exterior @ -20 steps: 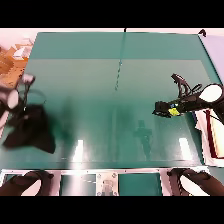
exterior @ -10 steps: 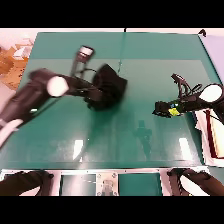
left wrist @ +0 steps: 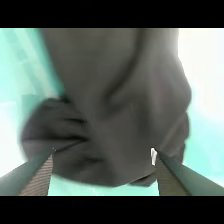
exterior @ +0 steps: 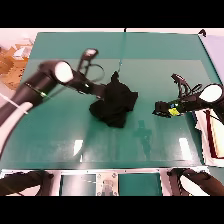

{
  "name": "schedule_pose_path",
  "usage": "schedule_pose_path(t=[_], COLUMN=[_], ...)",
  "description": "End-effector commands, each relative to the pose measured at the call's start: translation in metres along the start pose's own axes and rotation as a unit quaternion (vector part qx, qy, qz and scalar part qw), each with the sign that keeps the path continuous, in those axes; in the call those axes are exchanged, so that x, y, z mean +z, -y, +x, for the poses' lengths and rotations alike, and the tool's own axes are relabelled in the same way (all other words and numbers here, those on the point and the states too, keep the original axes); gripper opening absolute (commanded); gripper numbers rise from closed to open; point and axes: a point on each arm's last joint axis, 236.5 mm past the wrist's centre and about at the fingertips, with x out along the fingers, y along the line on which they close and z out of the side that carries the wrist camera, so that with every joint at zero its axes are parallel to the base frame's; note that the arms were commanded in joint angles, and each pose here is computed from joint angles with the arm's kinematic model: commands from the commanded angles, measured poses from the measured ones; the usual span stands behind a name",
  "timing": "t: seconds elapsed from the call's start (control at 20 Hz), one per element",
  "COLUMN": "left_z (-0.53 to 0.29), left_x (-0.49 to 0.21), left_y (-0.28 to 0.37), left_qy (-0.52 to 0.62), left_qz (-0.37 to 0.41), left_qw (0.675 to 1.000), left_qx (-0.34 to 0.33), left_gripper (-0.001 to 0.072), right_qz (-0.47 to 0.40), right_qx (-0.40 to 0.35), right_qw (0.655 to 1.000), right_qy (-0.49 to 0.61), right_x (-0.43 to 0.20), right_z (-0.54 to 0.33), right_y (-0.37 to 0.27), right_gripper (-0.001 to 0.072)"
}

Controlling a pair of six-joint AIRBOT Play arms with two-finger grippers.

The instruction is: Fold the shirts.

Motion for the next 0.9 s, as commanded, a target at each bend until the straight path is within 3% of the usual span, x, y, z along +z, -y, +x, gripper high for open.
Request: schedule_pose_path(t=[0.0,0.25,0.3,0.35,0.45,0.65,0.85], left_z=[-0.025,0.025,0.036,0.046,0.064,0.087,0.107], left_x=[-0.01,-0.094,-0.108,-0.114,-0.12,-0.108,-0.097], left_y=[-0.047,-0.049,-0.043,-0.038,-0.031,-0.051,-0.059], left_qy=[-0.033,-0.13,-0.136,-0.131,-0.105,-0.028,0.002], left_qz=[-0.044,-0.104,-0.116,-0.13,-0.163,-0.22,-0.276], left_qw=[0.998,0.986,0.983,0.982,0.978,0.973,0.959], left_qx=[0.027,-0.013,-0.034,-0.05,-0.077,-0.06,-0.062], left_gripper=[0.0708,0.0708,0.0709,0.0709,0.0709,0.0708,0.0707], right_qz=[0.0,0.001,-0.003,-0.002,0.015,0.053,0.084], right_qx=[0.0,0.001,0.001,-0.001,-0.005,-0.008,0.071], right_qw=[1.0,0.999,0.997,0.996,0.995,0.997,0.994], right_qy=[0.0,0.05,0.072,0.095,0.1,0.063,0.023], right_x=[0.0,0.024,0.037,0.052,0.076,0.119,0.138], right_z=[0.0,0.0,0.001,0.005,0.022,0.067,0.114], right_y=[0.0,0.0,0.001,0.003,0.012,0.033,0.01], right_gripper=[0.0013,0.0015,0.0049,0.0171,0.0279,0.0293,0.0294])
